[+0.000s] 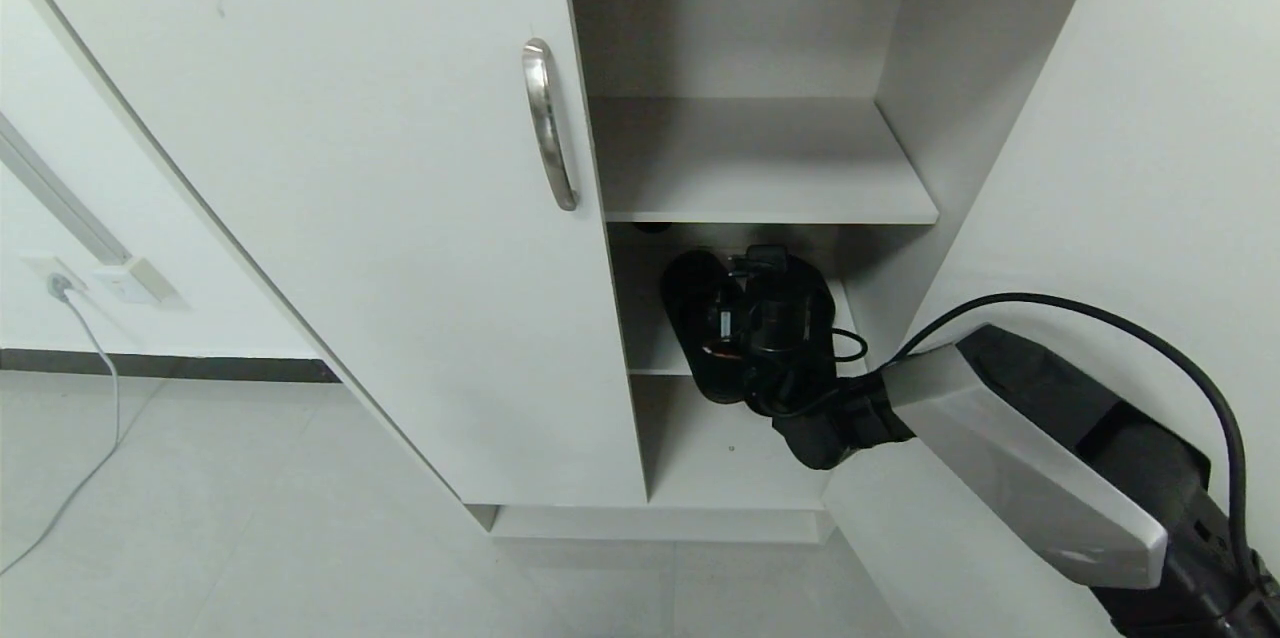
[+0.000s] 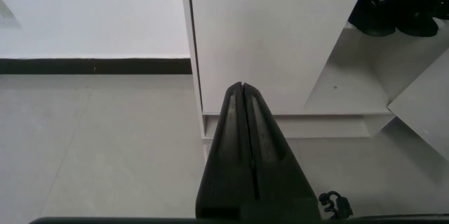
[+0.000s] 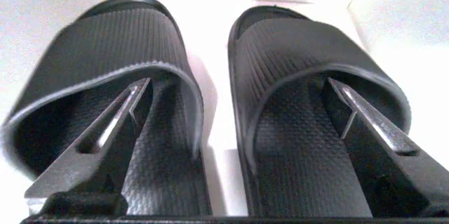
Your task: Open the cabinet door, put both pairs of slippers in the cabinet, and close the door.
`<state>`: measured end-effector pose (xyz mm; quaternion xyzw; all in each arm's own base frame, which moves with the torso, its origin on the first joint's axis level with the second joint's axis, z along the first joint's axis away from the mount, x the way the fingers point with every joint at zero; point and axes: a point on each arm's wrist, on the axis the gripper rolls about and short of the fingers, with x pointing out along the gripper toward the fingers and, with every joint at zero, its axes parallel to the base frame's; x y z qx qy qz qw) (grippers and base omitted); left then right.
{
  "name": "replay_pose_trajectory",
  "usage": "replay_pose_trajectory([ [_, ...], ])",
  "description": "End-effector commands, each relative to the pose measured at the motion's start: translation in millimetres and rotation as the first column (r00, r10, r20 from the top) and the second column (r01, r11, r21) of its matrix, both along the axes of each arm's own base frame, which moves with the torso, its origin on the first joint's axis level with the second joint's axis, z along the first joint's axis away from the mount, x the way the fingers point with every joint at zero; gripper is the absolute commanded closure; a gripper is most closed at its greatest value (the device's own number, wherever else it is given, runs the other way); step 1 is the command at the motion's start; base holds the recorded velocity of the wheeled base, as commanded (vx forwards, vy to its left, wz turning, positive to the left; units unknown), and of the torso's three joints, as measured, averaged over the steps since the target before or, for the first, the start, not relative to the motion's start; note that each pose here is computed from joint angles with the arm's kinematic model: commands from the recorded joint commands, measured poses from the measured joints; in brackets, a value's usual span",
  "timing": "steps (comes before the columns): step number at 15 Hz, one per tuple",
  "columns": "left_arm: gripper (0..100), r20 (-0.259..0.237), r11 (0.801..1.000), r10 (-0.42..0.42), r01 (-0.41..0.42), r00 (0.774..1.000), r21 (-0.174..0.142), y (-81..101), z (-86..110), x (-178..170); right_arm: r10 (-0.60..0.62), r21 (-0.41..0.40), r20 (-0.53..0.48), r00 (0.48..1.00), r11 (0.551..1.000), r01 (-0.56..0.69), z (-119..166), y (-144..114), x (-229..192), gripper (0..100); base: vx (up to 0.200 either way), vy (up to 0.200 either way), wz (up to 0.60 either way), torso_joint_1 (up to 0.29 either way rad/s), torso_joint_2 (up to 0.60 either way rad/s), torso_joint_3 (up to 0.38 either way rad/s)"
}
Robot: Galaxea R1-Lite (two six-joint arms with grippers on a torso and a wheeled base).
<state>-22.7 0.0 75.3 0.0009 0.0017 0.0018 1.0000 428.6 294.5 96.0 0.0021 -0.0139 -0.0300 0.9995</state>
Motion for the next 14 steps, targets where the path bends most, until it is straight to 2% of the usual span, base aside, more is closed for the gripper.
replay_pose_trajectory([
  [1,100,-0.001,1.000,0.001,-0.001,1.000,0.000,0.0,0.0,0,0.017,0.001,0.002,1.000,1.000,-0.017,10,-1,-16,0,0.000,0.000,0.00,0.000,0.00,0.000],
  [9,100,-0.001,1.000,-0.001,0.001,1.000,0.000,0.0,0.0,0,0.142,0.004,0.010,0.990,0.990,-0.142,10,-7,-115,0,0.000,0.000,0.00,0.000,0.00,0.000],
  [14,100,-0.001,1.000,-0.001,0.001,1.000,0.001,0.0,0.0,0,0.175,-0.009,0.003,0.985,0.985,-0.175,11,-14,-141,0,0.000,0.000,0.00,0.000,0.00,0.000],
])
